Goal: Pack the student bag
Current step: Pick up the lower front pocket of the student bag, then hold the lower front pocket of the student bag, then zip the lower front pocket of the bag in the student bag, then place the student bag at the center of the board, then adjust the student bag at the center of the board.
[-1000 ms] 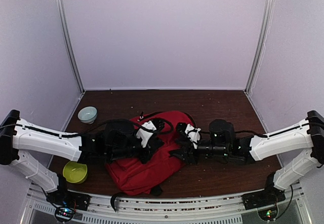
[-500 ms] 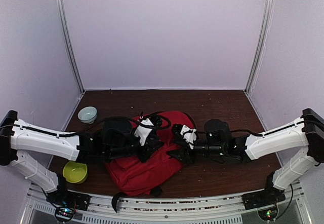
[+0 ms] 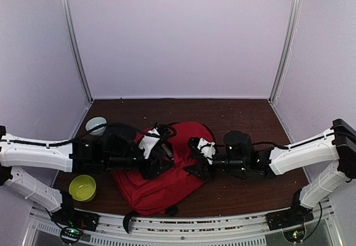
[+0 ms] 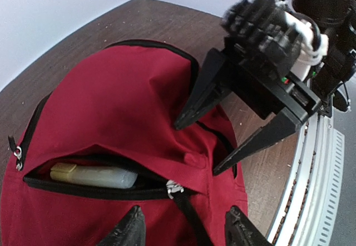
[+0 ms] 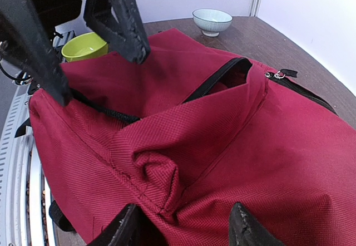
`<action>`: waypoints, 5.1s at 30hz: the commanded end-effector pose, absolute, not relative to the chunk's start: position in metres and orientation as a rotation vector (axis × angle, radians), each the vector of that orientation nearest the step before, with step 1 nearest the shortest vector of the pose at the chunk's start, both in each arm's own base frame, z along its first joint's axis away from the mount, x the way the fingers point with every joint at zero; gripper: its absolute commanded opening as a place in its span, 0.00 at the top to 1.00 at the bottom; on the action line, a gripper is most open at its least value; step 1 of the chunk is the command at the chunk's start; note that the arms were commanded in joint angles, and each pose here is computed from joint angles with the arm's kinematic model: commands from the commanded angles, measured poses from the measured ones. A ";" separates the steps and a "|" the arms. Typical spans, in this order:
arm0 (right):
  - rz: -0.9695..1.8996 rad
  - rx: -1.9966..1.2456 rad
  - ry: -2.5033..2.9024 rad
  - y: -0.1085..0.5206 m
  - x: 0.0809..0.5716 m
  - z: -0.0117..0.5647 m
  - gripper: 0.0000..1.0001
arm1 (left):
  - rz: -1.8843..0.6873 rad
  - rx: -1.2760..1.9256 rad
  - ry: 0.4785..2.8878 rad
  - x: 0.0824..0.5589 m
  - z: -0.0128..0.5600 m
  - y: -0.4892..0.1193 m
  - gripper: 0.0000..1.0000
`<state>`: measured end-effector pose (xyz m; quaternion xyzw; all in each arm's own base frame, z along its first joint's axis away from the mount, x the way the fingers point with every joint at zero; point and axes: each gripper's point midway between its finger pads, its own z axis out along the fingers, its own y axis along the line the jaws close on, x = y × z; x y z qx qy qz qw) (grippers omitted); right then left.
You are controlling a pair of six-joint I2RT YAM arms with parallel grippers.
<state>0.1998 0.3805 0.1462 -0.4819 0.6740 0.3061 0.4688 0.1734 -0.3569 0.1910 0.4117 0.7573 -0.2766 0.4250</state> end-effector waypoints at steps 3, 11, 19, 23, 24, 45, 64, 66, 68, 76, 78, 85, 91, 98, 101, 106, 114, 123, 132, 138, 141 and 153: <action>0.743 -1.172 1.624 0.382 0.200 0.160 0.46 | -0.777 0.997 2.002 0.170 0.209 -0.336 0.52; 0.735 -1.184 1.616 0.385 0.199 0.162 0.46 | -0.803 1.222 1.936 0.156 0.203 -0.352 0.36; 0.714 -1.201 1.620 0.384 0.199 0.159 0.46 | -0.667 1.299 1.982 0.174 0.193 -0.366 0.51; 0.705 -1.205 1.618 0.383 0.199 0.159 0.46 | -0.562 1.288 2.008 0.182 0.188 -0.355 0.59; 0.704 -1.205 1.617 0.383 0.199 0.159 0.46 | -0.554 1.297 2.015 0.181 0.187 -0.353 0.60; 0.719 -1.286 1.553 0.396 0.183 0.167 0.44 | -0.555 1.301 2.016 0.183 0.191 -0.357 1.00; 0.697 -1.299 1.598 0.420 0.196 0.159 0.91 | -0.393 1.120 2.081 0.212 0.196 -0.322 1.00; 0.688 -1.312 1.608 0.415 0.193 0.156 0.97 | -0.372 1.050 2.139 0.223 0.190 -0.308 1.00; 0.682 -1.323 1.618 0.410 0.190 0.155 1.00 | -0.352 0.980 2.186 0.233 0.184 -0.294 1.00; 0.660 -1.356 1.615 0.392 0.173 0.150 1.00 | -0.199 0.789 2.281 0.274 0.178 -0.239 1.00; 0.665 -1.369 1.609 0.390 0.168 0.152 1.00 | -0.143 0.778 2.295 0.279 0.180 -0.227 1.00; 0.690 -1.462 1.561 0.382 0.138 0.158 1.00 | 0.010 0.692 2.307 0.311 0.188 -0.180 1.00; 0.755 -1.490 1.525 0.373 0.118 0.167 1.00 | 0.073 0.699 2.342 0.324 0.177 -0.170 1.00; 0.713 -1.453 1.555 0.366 0.123 0.168 1.00 | 0.035 0.723 2.388 0.328 0.153 -0.181 1.00; 0.618 -1.319 1.576 0.357 0.148 0.184 1.00 | -0.025 0.716 2.358 0.333 0.164 -0.191 1.00; 0.379 -0.982 1.661 0.317 0.236 0.223 1.00 | -0.076 0.672 2.284 0.338 0.196 -0.198 1.00; 0.454 -0.820 1.696 0.307 0.299 0.246 0.98 | -0.374 0.539 2.190 0.302 0.211 -0.206 1.00; 0.536 -0.735 1.786 0.295 0.304 0.210 0.84 | -0.501 0.481 2.227 0.287 0.169 -0.213 1.00; 0.665 -0.674 1.680 0.290 0.303 0.258 0.65 | -0.437 0.499 2.345 0.303 0.131 -0.220 1.00; 0.843 -0.650 1.675 0.330 0.315 0.279 0.67 | -0.410 0.484 2.401 0.303 0.110 -0.218 1.00; 0.844 -0.705 1.774 0.361 0.316 0.248 0.69 | -0.415 0.479 2.402 0.303 0.110 -0.218 1.00; 0.494 -0.813 2.018 0.333 0.304 0.149 0.69 | -0.341 0.481 2.383 0.306 0.116 -0.206 1.00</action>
